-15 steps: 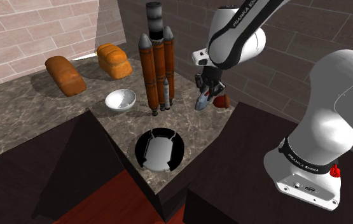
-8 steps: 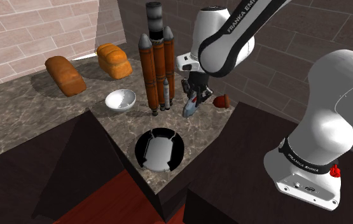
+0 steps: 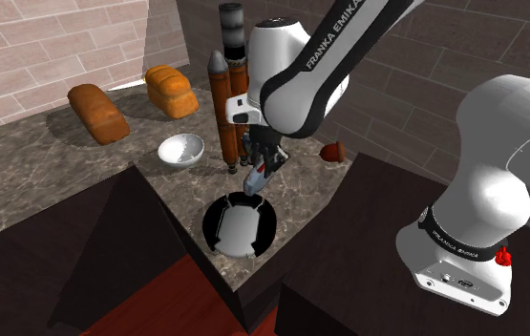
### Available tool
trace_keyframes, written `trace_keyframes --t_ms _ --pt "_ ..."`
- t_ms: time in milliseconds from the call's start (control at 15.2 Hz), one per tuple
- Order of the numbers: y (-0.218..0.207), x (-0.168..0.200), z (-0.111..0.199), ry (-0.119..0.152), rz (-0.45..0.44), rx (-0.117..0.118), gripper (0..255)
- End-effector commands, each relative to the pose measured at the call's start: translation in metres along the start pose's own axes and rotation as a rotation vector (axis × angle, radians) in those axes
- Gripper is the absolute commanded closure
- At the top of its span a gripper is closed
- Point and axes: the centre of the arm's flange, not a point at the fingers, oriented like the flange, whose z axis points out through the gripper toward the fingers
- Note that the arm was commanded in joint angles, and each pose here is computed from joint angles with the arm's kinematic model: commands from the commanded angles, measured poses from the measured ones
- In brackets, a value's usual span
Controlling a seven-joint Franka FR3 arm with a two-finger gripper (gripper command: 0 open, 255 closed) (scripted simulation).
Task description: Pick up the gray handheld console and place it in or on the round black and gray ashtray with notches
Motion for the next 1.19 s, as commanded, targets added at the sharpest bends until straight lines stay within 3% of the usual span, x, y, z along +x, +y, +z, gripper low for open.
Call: trace_keyframes --t_ms 0,330,1122 --pt "0.004 0.028 -0.003 0.001 0.002 0.0 255" --pt "0.017 0.085 -0.002 0.001 0.002 0.0 255" --pt "0.014 0.081 0.061 0.001 0.002 0.0 255"
